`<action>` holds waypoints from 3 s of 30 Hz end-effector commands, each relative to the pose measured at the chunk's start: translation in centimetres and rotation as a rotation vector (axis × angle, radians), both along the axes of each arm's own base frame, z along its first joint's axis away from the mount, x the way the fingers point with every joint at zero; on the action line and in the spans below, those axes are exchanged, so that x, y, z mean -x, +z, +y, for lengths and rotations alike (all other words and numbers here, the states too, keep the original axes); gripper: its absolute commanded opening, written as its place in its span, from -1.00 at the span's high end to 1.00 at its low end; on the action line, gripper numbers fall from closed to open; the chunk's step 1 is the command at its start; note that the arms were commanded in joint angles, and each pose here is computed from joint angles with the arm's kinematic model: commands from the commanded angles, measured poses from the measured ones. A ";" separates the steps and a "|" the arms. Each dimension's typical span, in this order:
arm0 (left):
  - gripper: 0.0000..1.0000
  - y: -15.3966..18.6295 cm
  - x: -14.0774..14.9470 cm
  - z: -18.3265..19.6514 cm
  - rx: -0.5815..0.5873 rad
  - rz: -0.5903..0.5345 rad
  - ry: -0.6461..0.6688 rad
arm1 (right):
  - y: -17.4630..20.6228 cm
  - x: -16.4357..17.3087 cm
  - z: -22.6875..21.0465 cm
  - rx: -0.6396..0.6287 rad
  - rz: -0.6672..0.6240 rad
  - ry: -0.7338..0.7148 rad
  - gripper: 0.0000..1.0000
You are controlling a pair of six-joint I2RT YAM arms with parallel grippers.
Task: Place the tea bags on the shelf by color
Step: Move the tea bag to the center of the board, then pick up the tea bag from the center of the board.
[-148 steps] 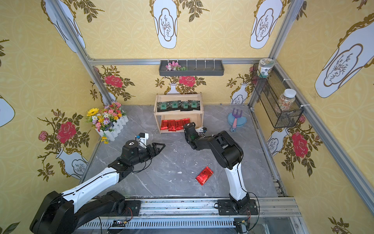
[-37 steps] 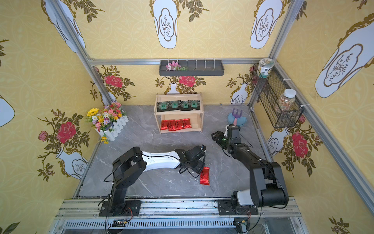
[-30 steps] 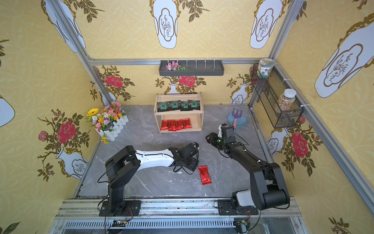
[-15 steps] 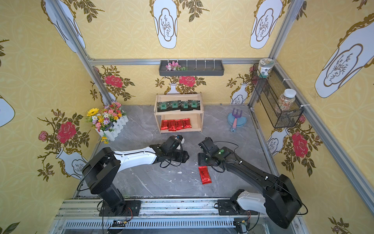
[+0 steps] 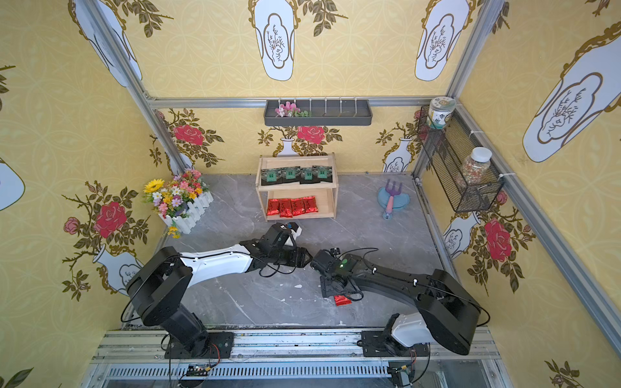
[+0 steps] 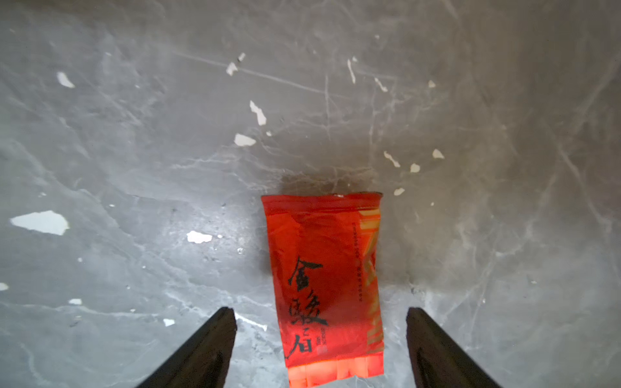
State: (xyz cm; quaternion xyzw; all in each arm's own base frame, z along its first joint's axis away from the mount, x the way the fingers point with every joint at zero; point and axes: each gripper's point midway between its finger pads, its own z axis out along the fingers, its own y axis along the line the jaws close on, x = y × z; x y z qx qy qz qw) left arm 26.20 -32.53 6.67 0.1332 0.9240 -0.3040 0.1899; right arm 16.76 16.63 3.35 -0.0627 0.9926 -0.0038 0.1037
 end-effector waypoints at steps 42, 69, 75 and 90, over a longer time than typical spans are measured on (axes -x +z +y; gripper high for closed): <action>-0.49 1.0 -2.2 7.0 0.106 0.052 0.263 | -0.6 -13.0 12.0 -0.095 -0.260 0.397 -0.32; -0.51 1.6 -2.7 7.0 0.125 0.051 0.269 | 8.5 -21.4 5.0 -0.152 -0.595 -0.155 -0.94; -0.51 2.4 -2.8 6.2 0.171 0.051 0.248 | 9.0 -18.5 7.5 -0.535 -0.457 -0.132 -0.80; -0.43 4.6 -3.4 1.1 0.305 0.068 0.121 | 4.5 -8.8 8.1 -0.918 -0.101 -0.474 -0.35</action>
